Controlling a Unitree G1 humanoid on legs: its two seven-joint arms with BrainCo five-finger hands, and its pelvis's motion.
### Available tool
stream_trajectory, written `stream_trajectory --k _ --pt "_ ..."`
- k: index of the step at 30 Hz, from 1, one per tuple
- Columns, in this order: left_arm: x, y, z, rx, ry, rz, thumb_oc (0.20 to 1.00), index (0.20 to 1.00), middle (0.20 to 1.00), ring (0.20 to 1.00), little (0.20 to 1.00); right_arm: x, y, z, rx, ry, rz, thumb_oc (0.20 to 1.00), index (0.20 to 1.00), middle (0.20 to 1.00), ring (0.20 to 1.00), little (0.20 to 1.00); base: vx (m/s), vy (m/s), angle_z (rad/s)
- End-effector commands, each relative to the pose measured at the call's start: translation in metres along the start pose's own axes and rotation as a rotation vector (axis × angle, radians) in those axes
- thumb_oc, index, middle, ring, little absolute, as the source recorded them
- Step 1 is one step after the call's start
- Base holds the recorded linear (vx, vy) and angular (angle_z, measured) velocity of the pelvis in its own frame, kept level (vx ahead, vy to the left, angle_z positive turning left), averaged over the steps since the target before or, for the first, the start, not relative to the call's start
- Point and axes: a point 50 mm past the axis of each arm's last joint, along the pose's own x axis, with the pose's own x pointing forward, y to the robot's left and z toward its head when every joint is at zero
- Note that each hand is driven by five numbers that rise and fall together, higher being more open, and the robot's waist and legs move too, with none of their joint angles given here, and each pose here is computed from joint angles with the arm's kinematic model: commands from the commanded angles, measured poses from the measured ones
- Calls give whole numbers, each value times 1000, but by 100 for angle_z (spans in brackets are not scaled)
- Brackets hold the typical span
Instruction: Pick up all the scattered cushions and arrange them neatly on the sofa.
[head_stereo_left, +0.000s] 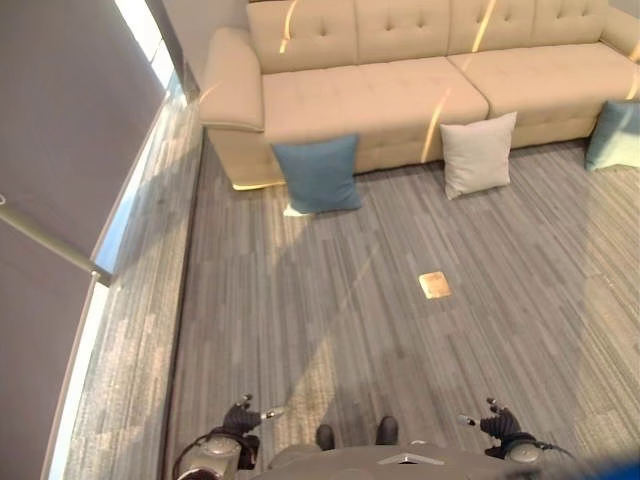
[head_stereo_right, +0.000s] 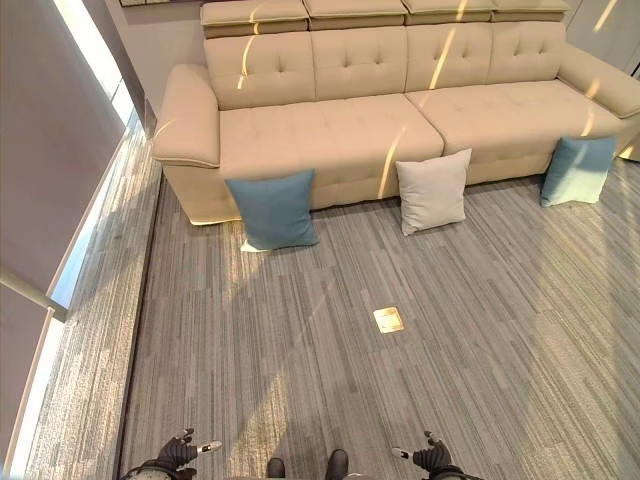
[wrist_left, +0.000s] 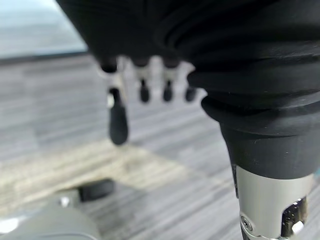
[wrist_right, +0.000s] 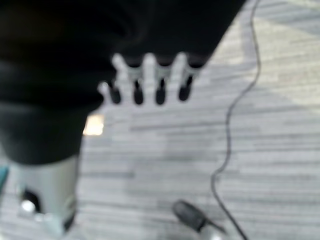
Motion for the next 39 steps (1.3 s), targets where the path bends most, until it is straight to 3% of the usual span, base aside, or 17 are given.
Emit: stream_trajectory --k 1,19,39 --pt "4 2 7 26 7 38 1000 1000 1000 1000 1000 4 0 7 -48 -2 2 1000 1000 1000 1000 1000 15 38 1" --pt "5 13 14 -5 -4 78 1000 1000 1000 1000 1000 7 9 43 -66 -111 39 1000 1000 1000 1000 1000 85 131 8" --pt "10 -4 52 29 -124 0 1000 1000 1000 1000 1000 8 -4 51 -31 -160 14 1000 1000 1000 1000 1000 218 -129 43"
